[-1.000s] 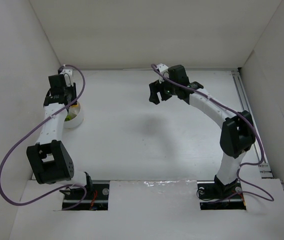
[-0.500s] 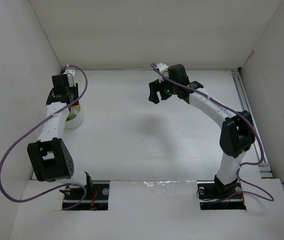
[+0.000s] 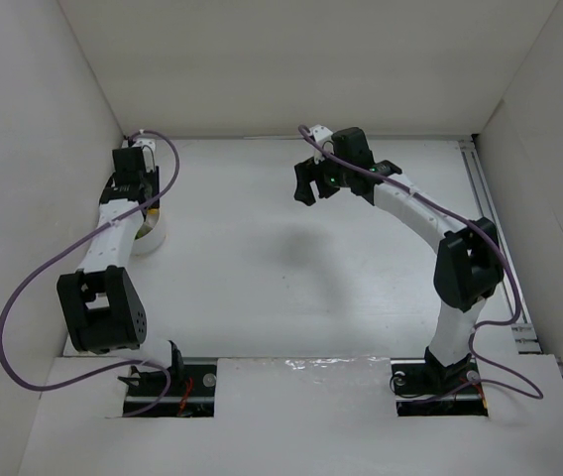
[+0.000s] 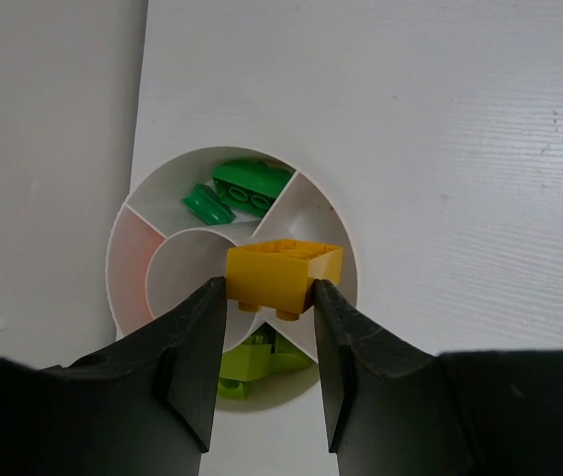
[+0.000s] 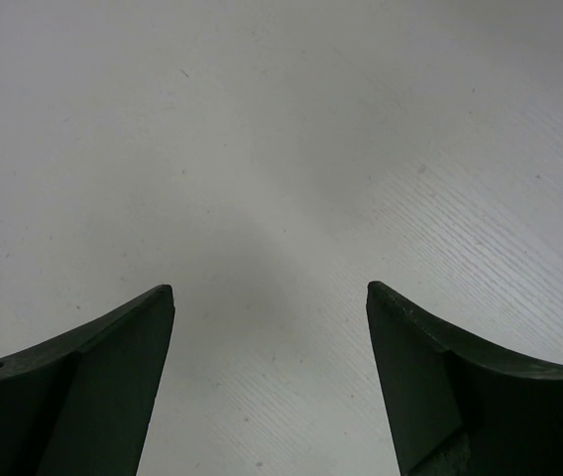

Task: Sort the legos into containers by color

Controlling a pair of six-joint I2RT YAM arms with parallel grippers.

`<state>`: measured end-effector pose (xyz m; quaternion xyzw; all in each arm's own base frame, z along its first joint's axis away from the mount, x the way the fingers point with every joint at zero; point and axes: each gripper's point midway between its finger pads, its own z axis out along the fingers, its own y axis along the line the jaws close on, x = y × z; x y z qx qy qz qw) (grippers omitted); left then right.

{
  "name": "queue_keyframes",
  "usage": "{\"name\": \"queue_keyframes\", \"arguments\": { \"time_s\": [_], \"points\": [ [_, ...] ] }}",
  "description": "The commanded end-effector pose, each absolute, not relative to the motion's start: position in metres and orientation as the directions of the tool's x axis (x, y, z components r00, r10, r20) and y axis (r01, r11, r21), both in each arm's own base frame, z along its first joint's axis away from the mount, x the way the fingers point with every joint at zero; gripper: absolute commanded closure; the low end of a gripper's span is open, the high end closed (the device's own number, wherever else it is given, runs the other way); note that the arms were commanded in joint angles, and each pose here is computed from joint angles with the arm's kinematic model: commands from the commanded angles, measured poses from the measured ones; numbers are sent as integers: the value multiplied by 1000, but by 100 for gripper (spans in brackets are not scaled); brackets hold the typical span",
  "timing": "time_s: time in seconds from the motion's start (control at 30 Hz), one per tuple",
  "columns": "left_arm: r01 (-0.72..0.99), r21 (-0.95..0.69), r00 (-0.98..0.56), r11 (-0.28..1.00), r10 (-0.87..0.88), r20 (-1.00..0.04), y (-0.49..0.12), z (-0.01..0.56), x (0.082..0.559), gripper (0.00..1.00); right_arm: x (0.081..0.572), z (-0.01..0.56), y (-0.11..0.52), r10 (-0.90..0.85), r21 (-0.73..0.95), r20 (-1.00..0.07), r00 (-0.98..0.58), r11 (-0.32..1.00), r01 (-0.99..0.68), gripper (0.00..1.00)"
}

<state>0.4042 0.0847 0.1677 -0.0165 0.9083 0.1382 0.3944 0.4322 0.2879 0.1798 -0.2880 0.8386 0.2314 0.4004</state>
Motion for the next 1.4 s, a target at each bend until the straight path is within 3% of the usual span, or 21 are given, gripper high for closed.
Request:
{"name": "queue_keyframes", "arguments": {
  "time_s": [0.0, 0.17, 0.7, 0.87, 1.0, 1.1, 1.27, 1.37],
  "points": [
    [-171, 278, -649, 945, 104, -754, 90, 187, 413, 84, 440, 196, 293, -268, 169, -828, -493, 718, -675, 17],
    [-166, 284, -656, 944, 109, -747, 87, 183, 414, 82, 441, 200, 293, -264, 167, -833, -486, 717, -676, 17],
    [-180, 267, -666, 947, 82, -741, 87, 175, 416, 42, 446, 191, 285, -256, 179, -821, -511, 733, -656, 17],
    [-109, 112, -509, 988, 41, -860, 61, 226, 422, 41, 453, 197, 270, -195, 212, -825, -531, 764, -609, 18],
    [85, 13, -349, 996, 42, -936, 22, 285, 415, 41, 471, 204, 224, -90, 255, -820, -565, 826, -502, 20],
    [203, -28, -321, 979, 39, -946, -5, 303, 411, 40, 481, 202, 189, -42, 268, -808, -588, 862, -430, 20],
    [240, -117, -339, 964, -30, -940, -25, 306, 410, 20, 515, 189, 78, 72, 226, -783, -617, 958, -175, 20],
    [218, -117, -330, 969, -39, -943, -22, 303, 409, 16, 523, 165, 29, 97, 162, -752, -652, 986, -41, 21]
  ]
}}
